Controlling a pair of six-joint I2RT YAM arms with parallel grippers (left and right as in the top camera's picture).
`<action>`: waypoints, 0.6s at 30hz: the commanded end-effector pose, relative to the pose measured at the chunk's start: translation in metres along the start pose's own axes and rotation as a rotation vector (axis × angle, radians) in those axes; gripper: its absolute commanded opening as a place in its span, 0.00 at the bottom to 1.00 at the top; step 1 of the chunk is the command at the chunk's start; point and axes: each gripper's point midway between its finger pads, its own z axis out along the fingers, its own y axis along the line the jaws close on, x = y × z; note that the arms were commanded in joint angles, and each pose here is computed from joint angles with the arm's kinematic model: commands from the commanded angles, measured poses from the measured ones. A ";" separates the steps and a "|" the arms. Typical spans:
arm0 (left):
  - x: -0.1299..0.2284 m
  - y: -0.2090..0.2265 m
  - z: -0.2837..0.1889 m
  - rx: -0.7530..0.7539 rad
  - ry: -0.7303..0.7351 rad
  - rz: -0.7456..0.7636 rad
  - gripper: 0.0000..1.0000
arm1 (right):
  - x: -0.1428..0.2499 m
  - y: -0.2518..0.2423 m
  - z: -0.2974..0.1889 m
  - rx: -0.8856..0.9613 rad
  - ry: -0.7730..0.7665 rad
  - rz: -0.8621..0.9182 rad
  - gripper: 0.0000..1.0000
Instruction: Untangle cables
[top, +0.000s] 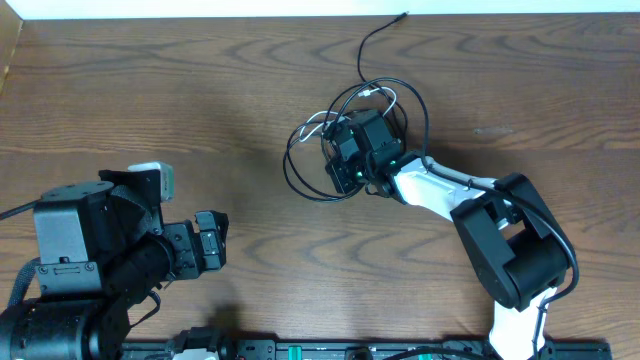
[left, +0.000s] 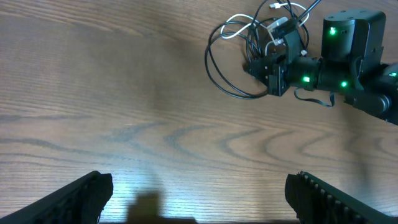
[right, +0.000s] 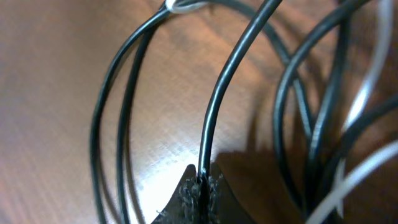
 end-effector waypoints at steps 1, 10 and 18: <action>-0.001 -0.001 0.000 0.008 -0.001 -0.007 0.94 | -0.026 0.026 -0.026 -0.070 -0.054 -0.030 0.01; 0.002 0.000 0.004 0.006 0.016 -0.011 0.94 | -0.145 0.079 -0.185 -0.069 -0.346 -0.145 0.01; 0.017 -0.011 0.046 0.130 0.105 0.008 0.94 | -0.197 0.118 -0.338 0.042 -0.639 -0.254 0.01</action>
